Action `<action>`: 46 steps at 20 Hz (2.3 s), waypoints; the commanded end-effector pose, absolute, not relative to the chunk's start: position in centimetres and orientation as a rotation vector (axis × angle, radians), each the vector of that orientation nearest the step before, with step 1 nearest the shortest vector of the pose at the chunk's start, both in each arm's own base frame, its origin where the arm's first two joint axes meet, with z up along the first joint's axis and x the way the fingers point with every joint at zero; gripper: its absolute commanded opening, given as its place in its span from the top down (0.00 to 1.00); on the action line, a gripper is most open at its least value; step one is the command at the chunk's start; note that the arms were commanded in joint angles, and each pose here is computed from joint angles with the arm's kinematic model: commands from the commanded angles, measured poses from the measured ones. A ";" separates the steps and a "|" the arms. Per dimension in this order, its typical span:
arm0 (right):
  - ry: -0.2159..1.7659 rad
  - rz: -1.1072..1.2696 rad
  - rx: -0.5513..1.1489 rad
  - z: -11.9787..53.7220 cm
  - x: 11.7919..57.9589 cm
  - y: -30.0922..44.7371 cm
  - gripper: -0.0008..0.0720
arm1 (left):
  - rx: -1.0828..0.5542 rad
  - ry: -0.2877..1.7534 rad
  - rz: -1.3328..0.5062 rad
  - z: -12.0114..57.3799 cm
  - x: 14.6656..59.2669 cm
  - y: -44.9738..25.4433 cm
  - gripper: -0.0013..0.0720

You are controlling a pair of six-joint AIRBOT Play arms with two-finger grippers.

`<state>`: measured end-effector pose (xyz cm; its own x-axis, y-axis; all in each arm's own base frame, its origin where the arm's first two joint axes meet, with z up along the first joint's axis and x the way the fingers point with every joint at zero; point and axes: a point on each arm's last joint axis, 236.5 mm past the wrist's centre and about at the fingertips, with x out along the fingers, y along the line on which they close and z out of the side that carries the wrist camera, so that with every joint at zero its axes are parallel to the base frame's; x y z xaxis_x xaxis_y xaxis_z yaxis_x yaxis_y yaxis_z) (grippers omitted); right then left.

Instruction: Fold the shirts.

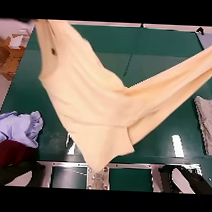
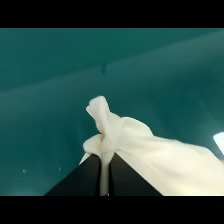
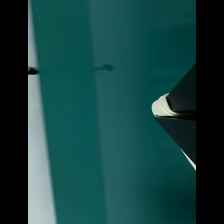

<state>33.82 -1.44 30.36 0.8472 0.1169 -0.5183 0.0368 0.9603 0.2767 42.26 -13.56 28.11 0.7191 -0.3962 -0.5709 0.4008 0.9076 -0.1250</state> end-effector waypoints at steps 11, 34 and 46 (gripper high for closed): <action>1.200 -0.165 0.572 -8.9 28.4 -1.9 0.97 | -0.245 1.415 -0.422 -0.6 45.2 -14.0 0.04; 1.033 -0.218 0.633 -2.6 35.6 -7.1 0.97 | -0.631 1.520 -0.475 -9.6 28.8 -22.4 0.94; 0.384 0.167 0.456 35.2 38.7 -2.2 0.96 | -0.346 0.343 -0.709 40.4 33.8 -15.5 0.94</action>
<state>40.96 -3.74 22.56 0.8111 0.2474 -0.5301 0.0792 0.8514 0.5185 38.04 -17.56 25.54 0.5606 -0.7161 -0.4158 0.4143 0.6774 -0.6079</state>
